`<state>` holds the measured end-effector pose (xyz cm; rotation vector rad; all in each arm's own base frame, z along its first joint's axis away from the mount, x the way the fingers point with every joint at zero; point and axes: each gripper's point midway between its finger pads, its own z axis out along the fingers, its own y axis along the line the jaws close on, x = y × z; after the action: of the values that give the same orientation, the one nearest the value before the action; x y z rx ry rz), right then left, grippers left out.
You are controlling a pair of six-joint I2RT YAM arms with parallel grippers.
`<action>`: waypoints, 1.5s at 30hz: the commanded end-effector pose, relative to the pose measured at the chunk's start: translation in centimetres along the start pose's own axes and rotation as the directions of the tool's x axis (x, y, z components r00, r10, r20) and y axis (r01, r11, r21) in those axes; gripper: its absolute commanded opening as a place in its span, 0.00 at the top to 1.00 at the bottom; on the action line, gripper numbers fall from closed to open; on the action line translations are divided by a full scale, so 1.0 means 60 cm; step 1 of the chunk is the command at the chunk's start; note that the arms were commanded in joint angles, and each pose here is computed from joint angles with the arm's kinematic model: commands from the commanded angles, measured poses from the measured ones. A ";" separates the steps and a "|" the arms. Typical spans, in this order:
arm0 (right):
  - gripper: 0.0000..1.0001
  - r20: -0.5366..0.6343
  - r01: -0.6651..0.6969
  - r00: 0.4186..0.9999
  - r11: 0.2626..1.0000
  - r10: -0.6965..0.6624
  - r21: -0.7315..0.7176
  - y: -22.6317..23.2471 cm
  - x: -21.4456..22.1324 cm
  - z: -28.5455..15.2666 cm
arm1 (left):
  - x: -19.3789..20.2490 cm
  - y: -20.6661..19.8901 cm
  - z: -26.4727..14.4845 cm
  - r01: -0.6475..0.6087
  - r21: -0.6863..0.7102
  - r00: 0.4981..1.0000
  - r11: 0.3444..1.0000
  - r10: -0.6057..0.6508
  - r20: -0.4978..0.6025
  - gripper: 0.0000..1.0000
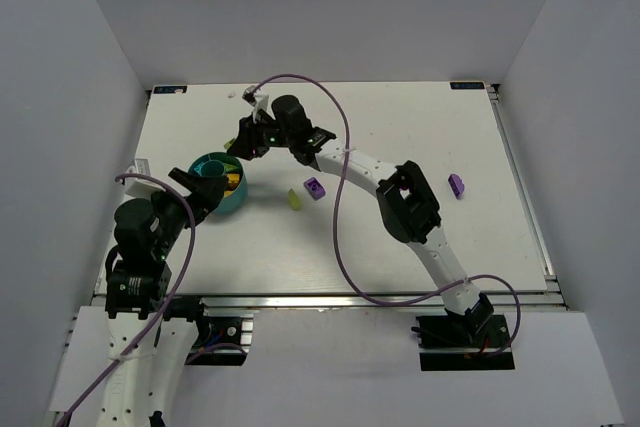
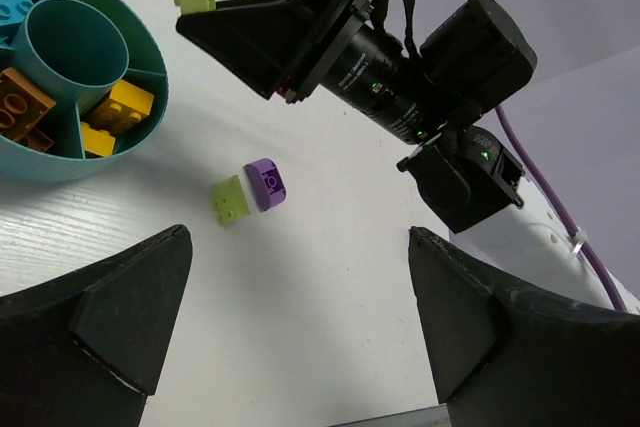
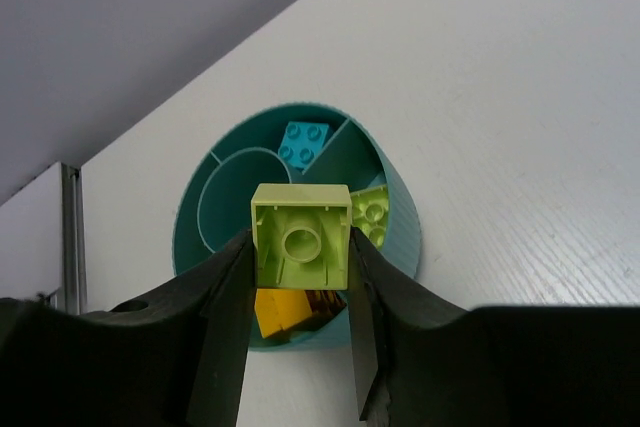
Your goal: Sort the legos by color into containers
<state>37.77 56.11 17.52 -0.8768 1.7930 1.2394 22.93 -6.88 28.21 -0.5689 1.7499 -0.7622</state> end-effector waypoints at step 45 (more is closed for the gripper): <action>0.31 0.049 0.069 0.996 0.997 -0.068 -0.032 0.013 0.011 0.048 | -0.011 -0.004 -0.019 -0.007 -0.021 1.000 1.000 0.007 0.023 0.02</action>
<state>37.15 58.32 14.79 -0.8947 1.7784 1.2244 22.14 -6.49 27.82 -0.5954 1.7610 -0.7406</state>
